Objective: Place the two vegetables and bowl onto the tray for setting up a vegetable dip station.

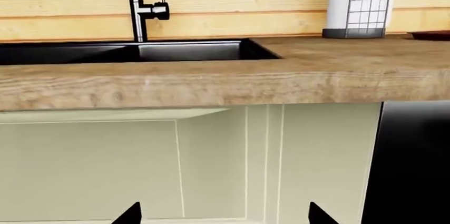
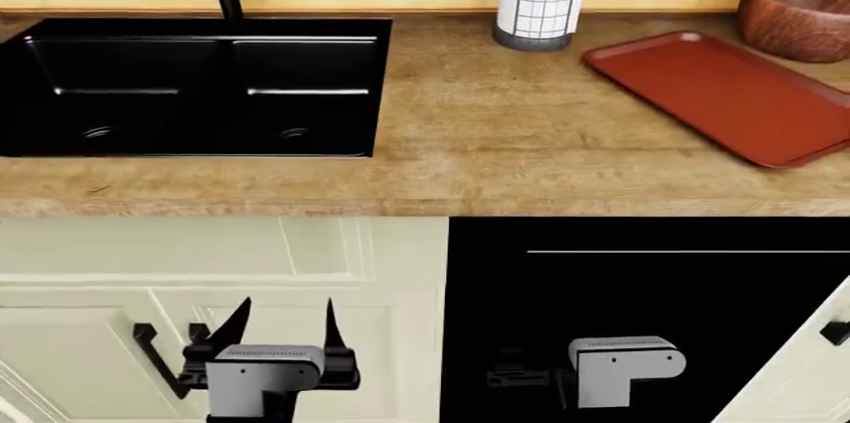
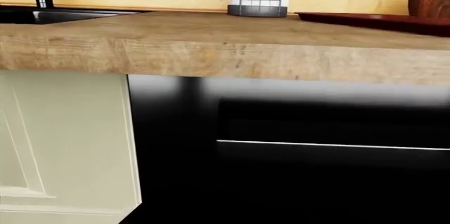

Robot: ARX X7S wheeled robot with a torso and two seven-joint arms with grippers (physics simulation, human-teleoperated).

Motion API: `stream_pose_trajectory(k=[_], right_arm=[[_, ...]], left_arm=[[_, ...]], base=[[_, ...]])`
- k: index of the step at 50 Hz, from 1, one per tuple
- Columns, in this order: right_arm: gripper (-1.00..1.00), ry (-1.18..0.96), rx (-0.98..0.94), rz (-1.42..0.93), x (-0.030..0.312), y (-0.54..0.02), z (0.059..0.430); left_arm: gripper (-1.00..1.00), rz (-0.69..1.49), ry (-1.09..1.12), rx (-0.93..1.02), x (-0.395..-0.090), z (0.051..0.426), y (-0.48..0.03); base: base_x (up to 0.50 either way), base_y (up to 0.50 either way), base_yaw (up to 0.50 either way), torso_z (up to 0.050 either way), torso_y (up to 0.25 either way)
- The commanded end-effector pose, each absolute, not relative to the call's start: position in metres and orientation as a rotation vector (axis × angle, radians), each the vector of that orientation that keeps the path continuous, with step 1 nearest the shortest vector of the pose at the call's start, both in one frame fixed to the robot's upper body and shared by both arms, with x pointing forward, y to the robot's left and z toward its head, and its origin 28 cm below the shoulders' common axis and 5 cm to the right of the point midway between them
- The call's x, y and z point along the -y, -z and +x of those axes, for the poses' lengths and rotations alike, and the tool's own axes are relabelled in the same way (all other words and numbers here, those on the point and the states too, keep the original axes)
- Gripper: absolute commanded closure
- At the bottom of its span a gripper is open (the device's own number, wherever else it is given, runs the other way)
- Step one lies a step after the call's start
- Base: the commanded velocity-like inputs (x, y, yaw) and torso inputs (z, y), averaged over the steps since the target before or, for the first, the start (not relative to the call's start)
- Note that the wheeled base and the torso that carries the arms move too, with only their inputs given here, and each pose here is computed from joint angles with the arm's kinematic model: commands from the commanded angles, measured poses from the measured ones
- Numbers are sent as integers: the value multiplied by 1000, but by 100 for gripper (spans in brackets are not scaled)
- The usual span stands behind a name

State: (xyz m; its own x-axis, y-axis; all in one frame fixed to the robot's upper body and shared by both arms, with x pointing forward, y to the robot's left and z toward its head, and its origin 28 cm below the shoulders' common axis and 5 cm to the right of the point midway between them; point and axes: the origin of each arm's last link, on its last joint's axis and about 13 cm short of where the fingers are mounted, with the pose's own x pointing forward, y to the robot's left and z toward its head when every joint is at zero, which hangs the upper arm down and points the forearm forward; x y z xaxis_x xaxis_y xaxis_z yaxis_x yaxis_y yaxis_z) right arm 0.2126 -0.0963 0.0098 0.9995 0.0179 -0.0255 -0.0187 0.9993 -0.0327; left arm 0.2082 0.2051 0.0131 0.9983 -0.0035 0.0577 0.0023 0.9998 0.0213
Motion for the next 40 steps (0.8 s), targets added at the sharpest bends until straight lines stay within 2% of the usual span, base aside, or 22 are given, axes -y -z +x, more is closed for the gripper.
stream_pose_trajectory(k=[1, 31, 32, 40], right_arm=[[-100, -16, -26, -30, 97, -10, 212], [-100, -18, -23, -26, 97, -11, 209], [-100, -19, -22, -20, 97, -11, 209], [-100, -23, -23, -16, 97, -12, 209]], left_arm=[[-100, 18, -11, 69, -206, 208, -13], [-100, 38, -44, 61, -206, 207, -14], [-100, 57, -70, 4, -206, 209, -11], [-100, 35, -64, 16, -206, 208, -12]], base=[[0, 0, 0, 50, 0], [0, 0, 0, 50, 0], [0, 0, 0, 23, 0], [-49, -341, 0, 0, 0]])
